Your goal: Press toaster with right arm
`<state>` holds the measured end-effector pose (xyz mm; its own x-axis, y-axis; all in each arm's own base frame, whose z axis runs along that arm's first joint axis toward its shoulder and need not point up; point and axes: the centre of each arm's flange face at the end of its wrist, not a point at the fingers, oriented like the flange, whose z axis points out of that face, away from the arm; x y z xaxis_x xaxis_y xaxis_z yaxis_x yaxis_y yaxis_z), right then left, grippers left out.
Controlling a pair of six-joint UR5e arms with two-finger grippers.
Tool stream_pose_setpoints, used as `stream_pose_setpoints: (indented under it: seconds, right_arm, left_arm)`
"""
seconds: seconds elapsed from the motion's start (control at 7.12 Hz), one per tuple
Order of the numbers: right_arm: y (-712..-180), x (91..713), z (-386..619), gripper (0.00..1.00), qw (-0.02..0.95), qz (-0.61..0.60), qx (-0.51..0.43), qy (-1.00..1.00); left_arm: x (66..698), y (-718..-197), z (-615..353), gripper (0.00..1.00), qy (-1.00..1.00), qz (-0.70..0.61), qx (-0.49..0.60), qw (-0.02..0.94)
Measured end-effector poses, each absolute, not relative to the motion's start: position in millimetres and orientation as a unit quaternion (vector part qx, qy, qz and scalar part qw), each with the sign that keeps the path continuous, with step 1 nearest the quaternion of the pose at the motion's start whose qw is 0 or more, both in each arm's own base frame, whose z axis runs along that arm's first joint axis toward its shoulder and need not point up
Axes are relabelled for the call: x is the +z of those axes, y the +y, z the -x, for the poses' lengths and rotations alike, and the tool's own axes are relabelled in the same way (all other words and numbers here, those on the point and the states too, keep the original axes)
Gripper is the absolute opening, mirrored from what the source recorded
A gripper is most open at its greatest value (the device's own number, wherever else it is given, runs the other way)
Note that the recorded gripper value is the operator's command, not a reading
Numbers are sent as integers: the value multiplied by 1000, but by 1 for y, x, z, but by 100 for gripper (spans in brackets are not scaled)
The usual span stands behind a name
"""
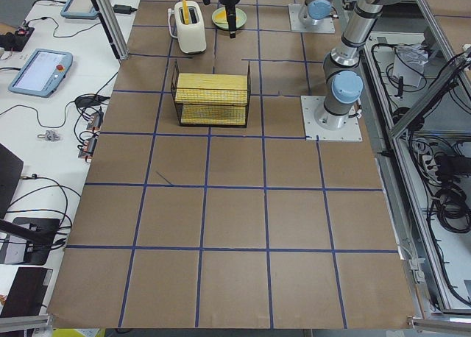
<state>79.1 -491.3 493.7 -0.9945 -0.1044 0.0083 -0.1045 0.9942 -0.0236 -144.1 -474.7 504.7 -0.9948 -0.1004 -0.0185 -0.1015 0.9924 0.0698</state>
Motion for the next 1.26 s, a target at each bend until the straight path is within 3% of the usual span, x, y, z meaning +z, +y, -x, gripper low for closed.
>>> stream_pose_setpoints:
  seconds: [0.28,0.42,0.56,0.7,1.26]
  right_arm:
    - [-491,492,-79,100,3,-53,10,-999]
    - [-492,491,-79,93,2,-53,10,-999]
    - [-499,488,-78,56,0,-52,11,-999]
    - [-516,485,-74,8,-3,-51,16,-999]
    - [-626,492,-44,2,-69,-67,33,-995]
  left_arm:
    - [505,-475,144,100,998,51,35,7]
    - [505,-475,144,100,998,51,35,7]
    - [505,-475,144,100,998,51,35,7]
    - [505,-475,144,100,998,51,35,7]
    - [504,-475,144,100,998,51,36,8]
